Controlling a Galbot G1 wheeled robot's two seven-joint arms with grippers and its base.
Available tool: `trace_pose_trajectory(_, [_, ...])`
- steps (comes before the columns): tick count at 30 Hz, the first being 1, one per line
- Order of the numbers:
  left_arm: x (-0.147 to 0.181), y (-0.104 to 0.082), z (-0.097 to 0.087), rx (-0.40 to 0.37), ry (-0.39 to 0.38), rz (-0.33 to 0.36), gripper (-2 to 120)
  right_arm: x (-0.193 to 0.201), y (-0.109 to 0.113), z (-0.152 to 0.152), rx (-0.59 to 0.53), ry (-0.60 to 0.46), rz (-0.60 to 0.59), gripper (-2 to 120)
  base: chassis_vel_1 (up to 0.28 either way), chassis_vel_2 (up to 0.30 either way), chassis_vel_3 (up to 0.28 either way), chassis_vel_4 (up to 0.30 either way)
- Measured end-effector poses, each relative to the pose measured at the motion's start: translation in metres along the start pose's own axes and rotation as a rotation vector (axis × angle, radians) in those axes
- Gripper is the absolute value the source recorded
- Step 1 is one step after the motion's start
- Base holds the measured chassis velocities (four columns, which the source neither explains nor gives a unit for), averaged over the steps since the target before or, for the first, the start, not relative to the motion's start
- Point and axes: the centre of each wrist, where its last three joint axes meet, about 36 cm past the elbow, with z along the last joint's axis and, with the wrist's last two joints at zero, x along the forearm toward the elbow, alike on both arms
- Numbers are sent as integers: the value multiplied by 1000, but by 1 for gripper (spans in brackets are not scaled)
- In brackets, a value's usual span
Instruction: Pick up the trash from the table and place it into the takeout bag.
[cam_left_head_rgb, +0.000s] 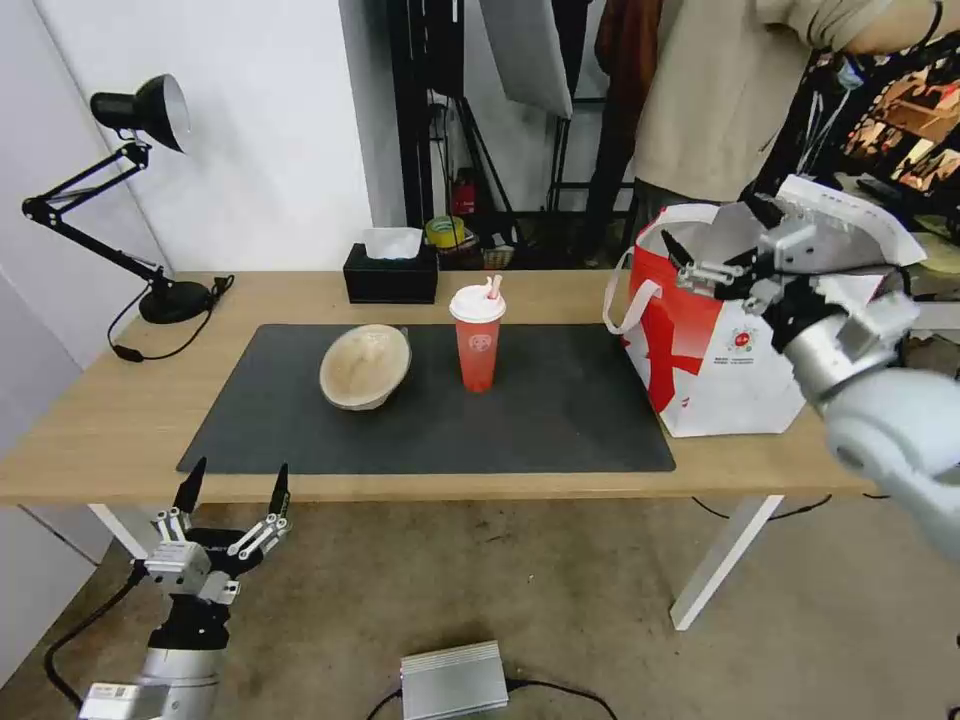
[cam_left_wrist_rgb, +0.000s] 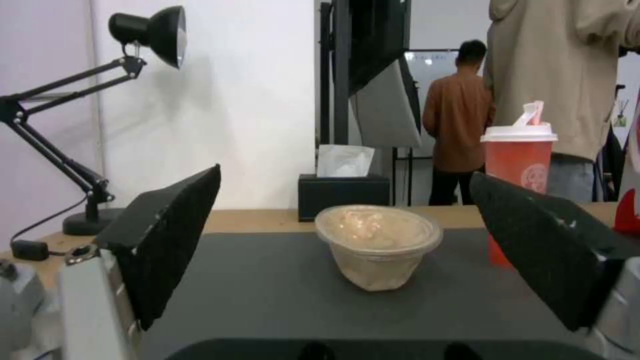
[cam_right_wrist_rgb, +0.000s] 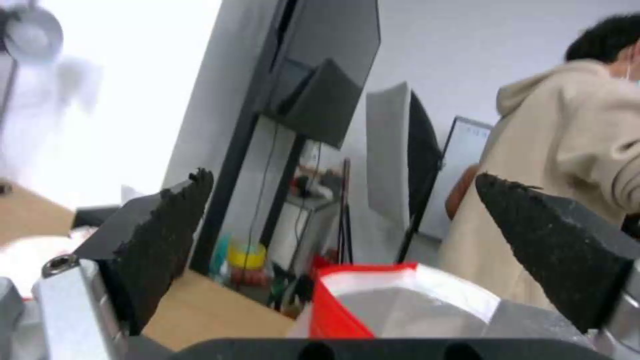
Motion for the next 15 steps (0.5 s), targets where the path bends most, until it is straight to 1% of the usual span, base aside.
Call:
trace_pose_trajectory(3, [-1,-1,-2,0,-7,0,100,15,17,11,-14,-17,6,100,0,0,0,0])
trace_pose_trajectory(5, [-1,-2,-3,0,-9,0,100,19,21,13,-17,-21,8,100,0,0,0,0])
trace_pose_trajectory(8, [-2,-4,-6,0,-17,-2,100,37,39,23,-40,-20,12,100,0,0,0,0])
trace_pose_trajectory(10, [-2,-4,-6,0,-17,-3,100,42,43,26,-40,-19,14,100,0,0,0,0])
trace_pose_trajectory(14, [-2,-6,-5,0,-15,-9,100,63,59,32,-43,-21,31,100,0,0,0,0])
trace_pose_trajectory(15, [-2,-6,-5,0,-15,-9,100,63,59,32,-43,-21,31,100,0,0,0,0])
